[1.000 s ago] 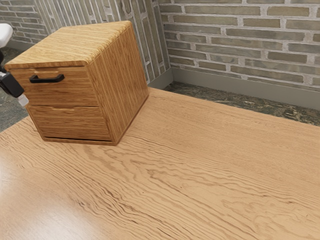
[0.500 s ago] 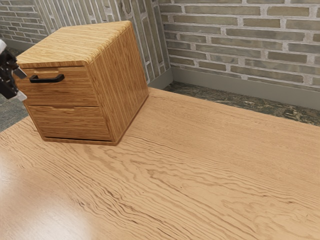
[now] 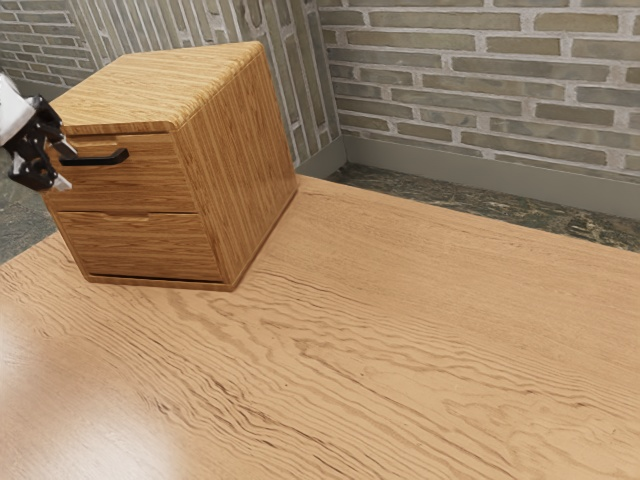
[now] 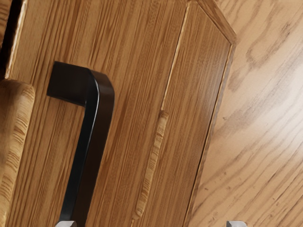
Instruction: Pull the drawer handle with one arm to open the drawer
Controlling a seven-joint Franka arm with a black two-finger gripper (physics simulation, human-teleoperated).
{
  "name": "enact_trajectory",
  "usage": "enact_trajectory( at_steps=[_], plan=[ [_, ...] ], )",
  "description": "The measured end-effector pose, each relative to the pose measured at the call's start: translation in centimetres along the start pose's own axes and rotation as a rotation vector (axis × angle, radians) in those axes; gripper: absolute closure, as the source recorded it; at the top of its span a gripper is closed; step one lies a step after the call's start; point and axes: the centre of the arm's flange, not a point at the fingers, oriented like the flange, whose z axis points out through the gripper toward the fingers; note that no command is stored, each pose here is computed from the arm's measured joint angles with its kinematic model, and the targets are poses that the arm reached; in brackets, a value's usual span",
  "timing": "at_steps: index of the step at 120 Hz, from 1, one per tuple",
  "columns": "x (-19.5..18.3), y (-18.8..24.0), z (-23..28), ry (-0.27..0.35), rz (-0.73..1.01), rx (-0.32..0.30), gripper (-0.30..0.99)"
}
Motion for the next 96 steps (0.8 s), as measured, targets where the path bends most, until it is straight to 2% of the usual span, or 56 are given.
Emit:
enact_trajectory(
  at_steps=[15, 35, 71, 96],
  plan=[
    [0.9, -0.5, -0.2, 0.016, 0.052, 0.036, 0.46],
    [1.7, -1.7, 0.5, 0.022, 0.106, 0.061, 0.52],
    [-0.8, -2.1, 1.4, -0.002, 0.128, 0.062, 0.54],
    [0.3, -2.1, 2.9, 0.009, 0.169, 0.043, 0.55]
  ],
)
